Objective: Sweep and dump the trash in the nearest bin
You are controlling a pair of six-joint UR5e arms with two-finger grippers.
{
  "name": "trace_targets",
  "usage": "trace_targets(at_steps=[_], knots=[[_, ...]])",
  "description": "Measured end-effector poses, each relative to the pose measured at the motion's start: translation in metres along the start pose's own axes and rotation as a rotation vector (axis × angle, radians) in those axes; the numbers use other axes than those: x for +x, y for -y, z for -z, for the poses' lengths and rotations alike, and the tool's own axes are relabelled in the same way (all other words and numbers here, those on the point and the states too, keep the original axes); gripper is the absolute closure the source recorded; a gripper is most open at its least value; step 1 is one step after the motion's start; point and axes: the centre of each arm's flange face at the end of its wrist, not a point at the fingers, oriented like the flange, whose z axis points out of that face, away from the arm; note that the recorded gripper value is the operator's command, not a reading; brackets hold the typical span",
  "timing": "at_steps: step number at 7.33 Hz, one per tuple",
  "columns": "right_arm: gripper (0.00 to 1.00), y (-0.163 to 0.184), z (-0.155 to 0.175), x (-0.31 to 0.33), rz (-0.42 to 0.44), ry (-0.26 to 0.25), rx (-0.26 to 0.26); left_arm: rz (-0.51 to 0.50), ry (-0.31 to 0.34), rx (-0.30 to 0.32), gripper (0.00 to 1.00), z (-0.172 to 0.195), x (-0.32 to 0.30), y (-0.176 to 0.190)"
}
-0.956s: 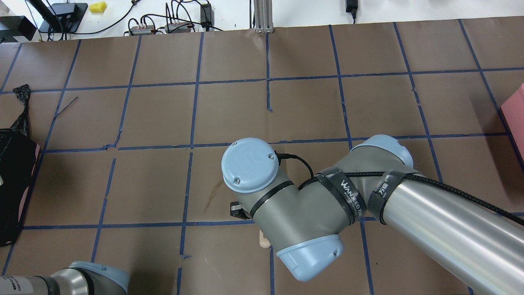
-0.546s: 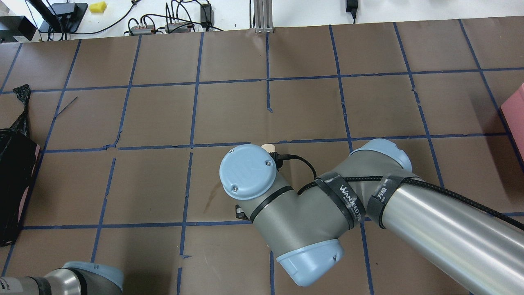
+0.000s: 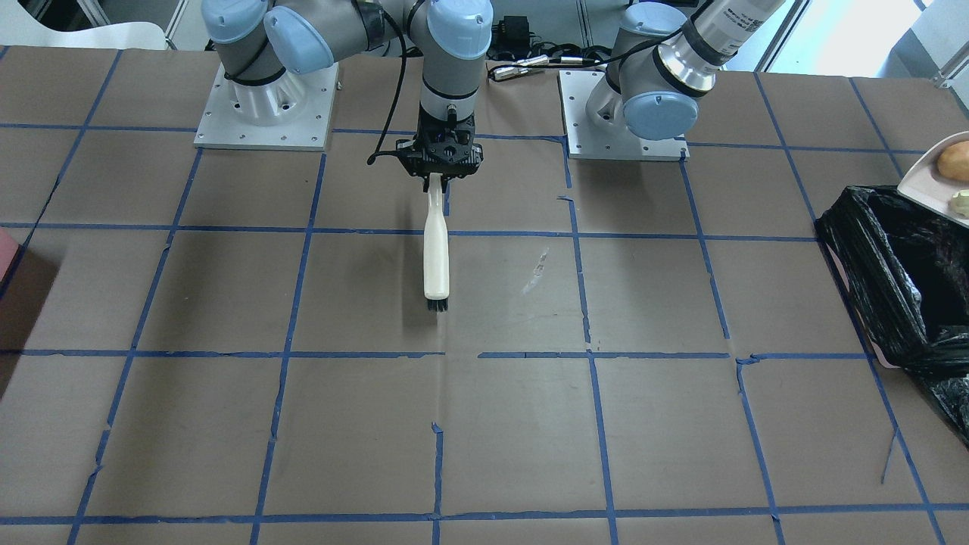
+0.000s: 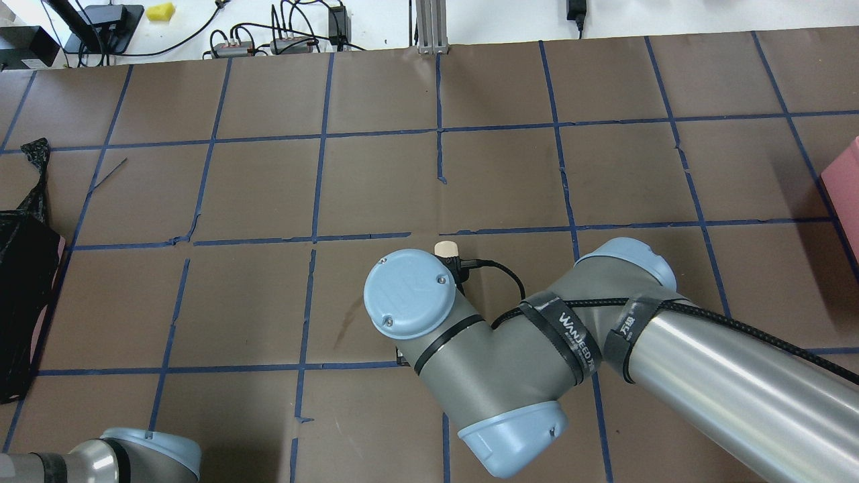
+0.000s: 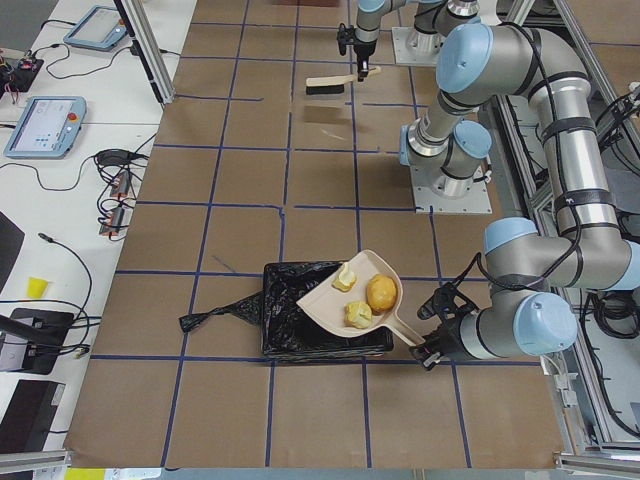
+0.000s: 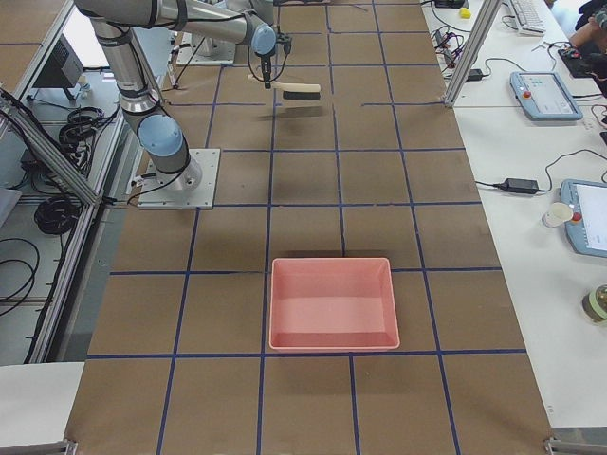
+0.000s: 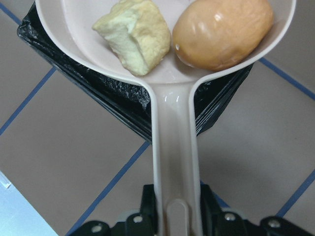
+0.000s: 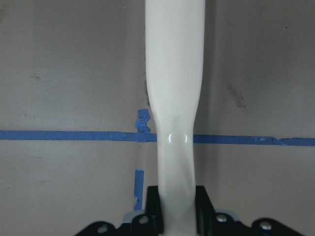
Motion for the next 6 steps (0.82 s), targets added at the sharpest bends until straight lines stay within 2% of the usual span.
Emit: trace_targets(at_steps=[2,4,6], knots=[[0.87,-0.004,-0.003,-0.007,0.018,0.007,0.014,-0.053,-0.018,-0.126,0.98,0.005,-0.029,0.034],[0.86,0.000,0.000,-0.008,0.008,0.022,0.030,-0.090,-0.002,-0.202,0.97,0.005,-0.043,0.046],[0.86,0.006,0.006,-0.007,-0.016,0.044,0.045,-0.107,-0.017,-0.254,0.97,0.001,-0.047,0.053]])
